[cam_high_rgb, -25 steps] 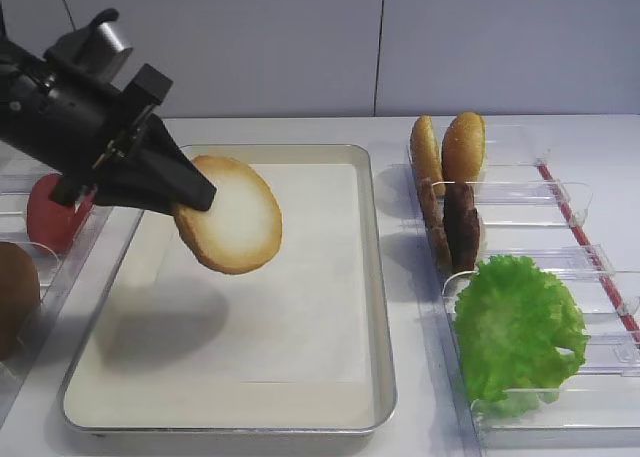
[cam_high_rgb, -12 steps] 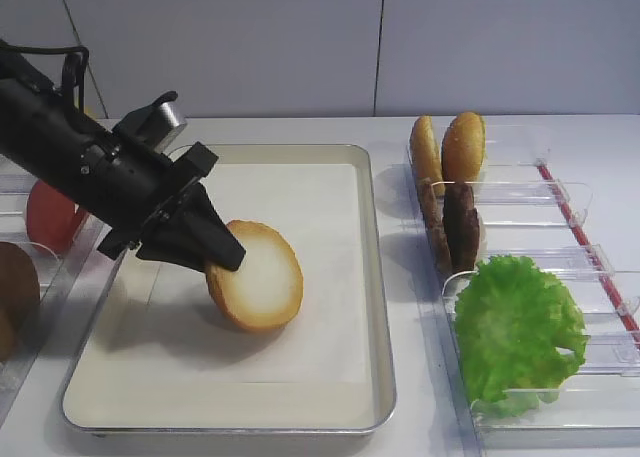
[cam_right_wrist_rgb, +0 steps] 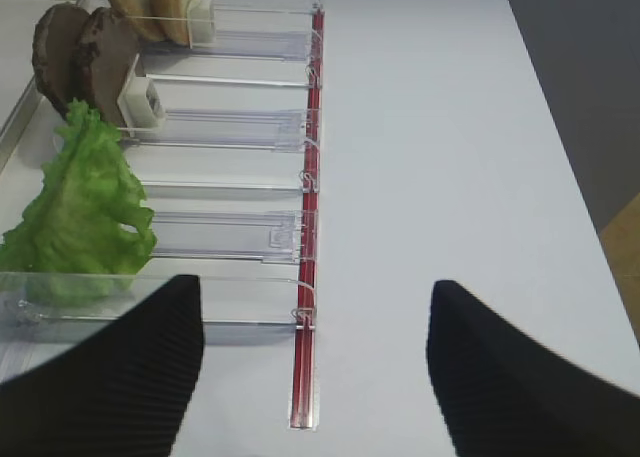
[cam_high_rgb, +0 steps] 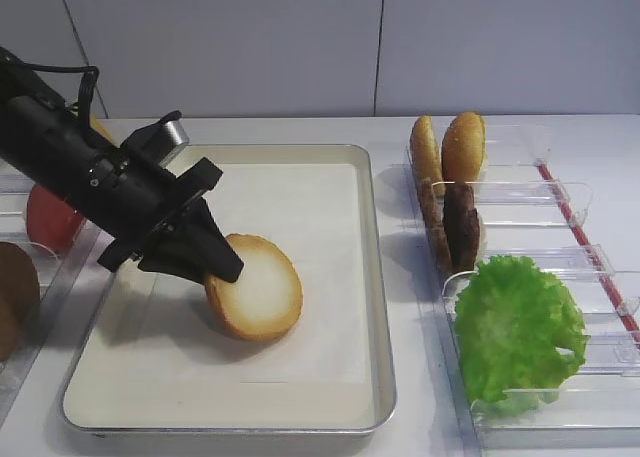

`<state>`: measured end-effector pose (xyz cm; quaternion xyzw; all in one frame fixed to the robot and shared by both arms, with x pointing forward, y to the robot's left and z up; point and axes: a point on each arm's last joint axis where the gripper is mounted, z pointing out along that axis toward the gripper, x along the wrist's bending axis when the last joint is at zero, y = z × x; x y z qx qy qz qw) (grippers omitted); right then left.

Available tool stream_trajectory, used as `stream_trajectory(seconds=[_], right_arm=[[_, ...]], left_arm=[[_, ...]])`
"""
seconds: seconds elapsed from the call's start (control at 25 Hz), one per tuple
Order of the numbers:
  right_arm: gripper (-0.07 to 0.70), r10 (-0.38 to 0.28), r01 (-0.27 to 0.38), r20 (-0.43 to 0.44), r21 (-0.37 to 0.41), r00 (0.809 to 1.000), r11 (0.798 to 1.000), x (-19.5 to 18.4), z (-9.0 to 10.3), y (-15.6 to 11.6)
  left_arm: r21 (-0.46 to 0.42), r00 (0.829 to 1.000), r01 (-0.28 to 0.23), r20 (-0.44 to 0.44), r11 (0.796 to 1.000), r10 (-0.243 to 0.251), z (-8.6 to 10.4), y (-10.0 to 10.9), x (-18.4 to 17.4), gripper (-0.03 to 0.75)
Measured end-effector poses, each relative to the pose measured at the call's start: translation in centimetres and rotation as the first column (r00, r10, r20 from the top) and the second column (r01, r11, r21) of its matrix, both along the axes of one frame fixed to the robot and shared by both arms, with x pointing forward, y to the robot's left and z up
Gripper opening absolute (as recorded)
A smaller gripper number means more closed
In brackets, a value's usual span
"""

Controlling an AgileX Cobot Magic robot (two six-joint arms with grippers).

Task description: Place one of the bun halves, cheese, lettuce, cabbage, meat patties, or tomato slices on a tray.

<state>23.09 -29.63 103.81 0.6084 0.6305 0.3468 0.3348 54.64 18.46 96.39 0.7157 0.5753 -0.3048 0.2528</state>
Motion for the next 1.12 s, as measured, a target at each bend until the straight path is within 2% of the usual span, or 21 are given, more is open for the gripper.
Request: stream_trajectory(seconds=[0.12,0.2,0.56,0.72,0.84,0.88,1.04,1.12], right_arm=[[0.47,0.0,0.0,0.0,0.0,1.0,1.0,0.0,0.0,0.0],[0.47,0.0,0.0,0.0,0.0,1.0,1.0,0.0,0.0,0.0],[0.47,0.0,0.0,0.0,0.0,1.0,1.0,0.0,0.0,0.0],[0.47,0.0,0.0,0.0,0.0,1.0,1.0,0.0,0.0,0.0],[0.47,0.0,0.0,0.0,0.0,1.0,1.0,0.0,0.0,0.0],[0.47,0.0,0.0,0.0,0.0,1.0,1.0,0.0,0.0,0.0],[0.47,0.0,0.0,0.0,0.0,1.0,1.0,0.0,0.0,0.0],[0.47,0.0,0.0,0.0,0.0,1.0,1.0,0.0,0.0,0.0]], left_arm=[[0.011,1.0,-0.008,-0.006,1.0,0.008,0.0,0.1,0.0,0.141],[0.016,1.0,-0.011,-0.012,1.0,0.012,-0.1,0.1,0.0,0.17],[0.056,0.998,-0.031,-0.046,0.998,0.034,-0.3,0.3,0.0,0.425],[0.107,0.999,-0.03,-0.011,0.994,0.031,1.4,0.6,0.4,0.457],[0.22,0.998,-0.053,0.04,0.974,0.046,3.4,1.3,1.5,0.462],[0.22,0.998,-0.053,0.04,0.974,0.046,3.4,1.3,1.5,0.462],[0.339,0.994,-0.081,0.101,0.937,0.049,5.2,1.6,2.1,0.462],[0.356,0.99,-0.089,0.132,0.93,0.044,6.3,1.3,1.9,0.461]])
